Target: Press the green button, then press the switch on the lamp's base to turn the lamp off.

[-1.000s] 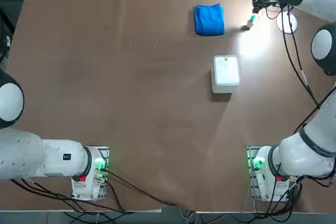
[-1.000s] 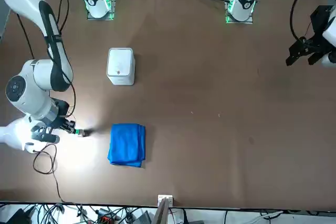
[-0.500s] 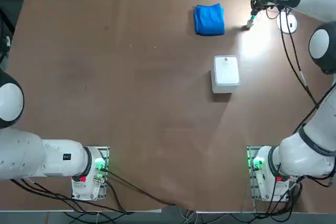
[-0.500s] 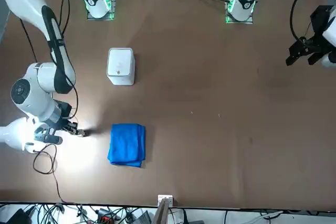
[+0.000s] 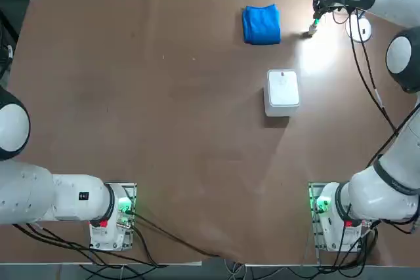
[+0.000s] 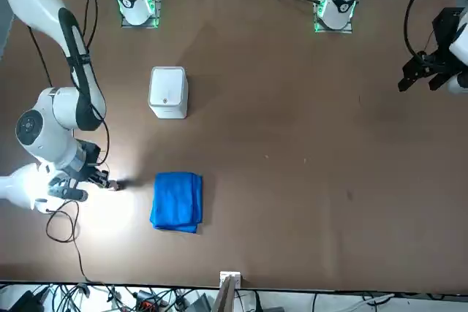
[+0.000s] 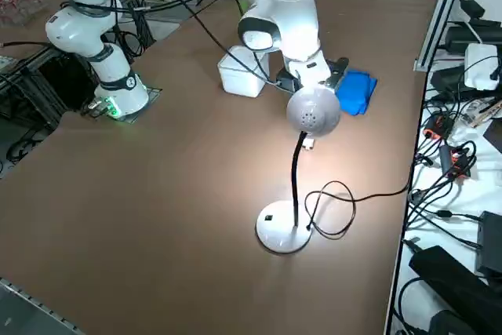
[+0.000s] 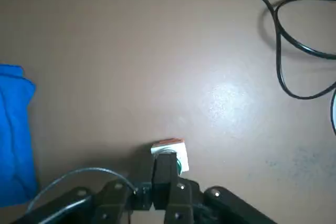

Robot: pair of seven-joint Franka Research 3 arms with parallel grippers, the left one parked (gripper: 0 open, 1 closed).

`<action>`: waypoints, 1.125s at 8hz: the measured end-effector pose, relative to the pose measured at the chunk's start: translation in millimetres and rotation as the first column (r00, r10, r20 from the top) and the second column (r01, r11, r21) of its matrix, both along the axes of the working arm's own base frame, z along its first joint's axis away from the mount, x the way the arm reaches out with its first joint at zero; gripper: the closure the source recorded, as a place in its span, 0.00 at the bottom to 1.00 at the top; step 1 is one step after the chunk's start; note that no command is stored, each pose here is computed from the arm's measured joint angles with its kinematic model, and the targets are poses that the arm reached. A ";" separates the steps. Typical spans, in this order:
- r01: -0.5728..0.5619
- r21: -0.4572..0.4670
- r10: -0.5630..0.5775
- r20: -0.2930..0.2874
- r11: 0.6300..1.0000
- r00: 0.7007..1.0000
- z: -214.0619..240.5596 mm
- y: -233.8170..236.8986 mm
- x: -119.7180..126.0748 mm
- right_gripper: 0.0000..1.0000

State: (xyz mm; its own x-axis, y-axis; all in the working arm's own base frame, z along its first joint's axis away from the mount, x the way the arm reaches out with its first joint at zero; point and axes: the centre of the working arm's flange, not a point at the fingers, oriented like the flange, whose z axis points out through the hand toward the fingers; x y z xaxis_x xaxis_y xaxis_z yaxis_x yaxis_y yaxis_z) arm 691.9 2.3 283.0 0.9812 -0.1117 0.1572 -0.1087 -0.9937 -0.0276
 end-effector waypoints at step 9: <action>0.018 0.006 -0.018 0.010 1.000 1.000 -12.5 1.4 -2.2 0.98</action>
